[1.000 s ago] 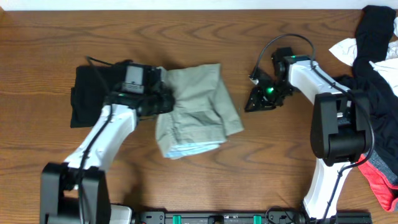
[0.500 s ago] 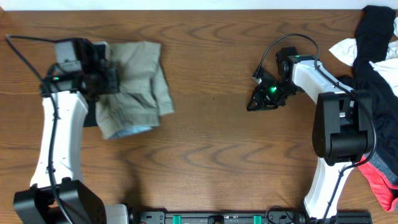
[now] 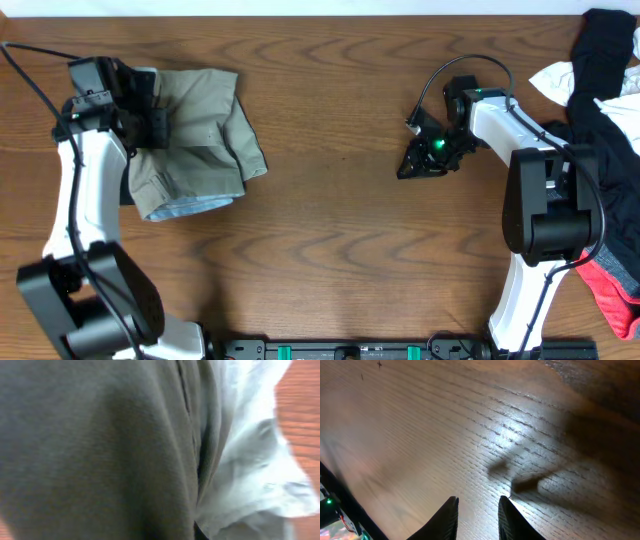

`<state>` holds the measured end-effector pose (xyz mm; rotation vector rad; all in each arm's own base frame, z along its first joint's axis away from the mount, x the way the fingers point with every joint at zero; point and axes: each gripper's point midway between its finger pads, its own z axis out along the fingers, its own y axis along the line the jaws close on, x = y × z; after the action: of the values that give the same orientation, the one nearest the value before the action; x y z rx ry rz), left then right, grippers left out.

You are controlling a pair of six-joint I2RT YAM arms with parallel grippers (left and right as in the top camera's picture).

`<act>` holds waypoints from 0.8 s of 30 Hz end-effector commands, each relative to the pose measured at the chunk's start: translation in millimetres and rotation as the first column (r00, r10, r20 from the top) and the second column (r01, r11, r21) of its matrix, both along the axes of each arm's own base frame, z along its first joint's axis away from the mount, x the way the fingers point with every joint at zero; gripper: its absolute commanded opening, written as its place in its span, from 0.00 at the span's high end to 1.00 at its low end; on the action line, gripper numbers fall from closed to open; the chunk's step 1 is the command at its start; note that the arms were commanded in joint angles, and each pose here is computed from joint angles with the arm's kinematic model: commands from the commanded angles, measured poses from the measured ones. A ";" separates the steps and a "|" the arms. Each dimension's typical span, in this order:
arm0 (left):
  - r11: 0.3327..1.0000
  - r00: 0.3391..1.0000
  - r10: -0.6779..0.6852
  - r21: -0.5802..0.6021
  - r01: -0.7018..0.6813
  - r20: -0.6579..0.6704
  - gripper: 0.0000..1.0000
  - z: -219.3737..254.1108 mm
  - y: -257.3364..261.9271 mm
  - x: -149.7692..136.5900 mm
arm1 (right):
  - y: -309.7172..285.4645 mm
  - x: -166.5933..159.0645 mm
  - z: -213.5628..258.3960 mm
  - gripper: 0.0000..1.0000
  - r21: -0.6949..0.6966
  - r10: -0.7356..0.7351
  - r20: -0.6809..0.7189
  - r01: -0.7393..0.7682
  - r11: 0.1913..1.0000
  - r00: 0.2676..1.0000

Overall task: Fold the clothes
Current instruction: 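Drag the folded pants leftward with the left gripper, releasing the right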

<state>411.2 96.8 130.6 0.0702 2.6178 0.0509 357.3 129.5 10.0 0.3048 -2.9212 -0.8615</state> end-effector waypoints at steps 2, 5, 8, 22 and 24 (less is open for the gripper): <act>0.998 0.999 0.026 0.056 -0.028 0.030 0.94 2.5 25.8 10.9 | 3.5 -1.4 2.4 0.74 0.017 -0.004 -0.005 0.004 1.000 1.000; 0.996 0.997 0.054 0.065 -0.058 0.060 0.94 5.2 40.0 14.5 | 3.6 -0.3 2.3 0.74 0.018 -0.004 0.000 0.004 1.000 1.000; 0.992 0.994 0.088 0.084 -0.094 0.067 0.87 6.6 54.4 12.2 | 3.7 0.4 2.3 0.74 0.019 -0.004 0.003 0.004 1.000 1.000; 0.848 0.857 0.483 0.148 -0.509 0.182 0.02 44.1 118.4 -11.7 | 2.2 0.7 1.5 0.73 0.010 -0.003 0.005 0.003 1.000 1.000; 0.863 0.857 0.474 0.089 -0.498 0.202 0.02 55.2 106.1 -9.9 | 2.0 1.9 1.1 0.74 0.008 -0.004 0.011 0.003 1.000 1.000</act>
<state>397.2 207.8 144.1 -0.4462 2.5141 0.4400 359.2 129.5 9.6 0.3100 -2.9293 -0.8626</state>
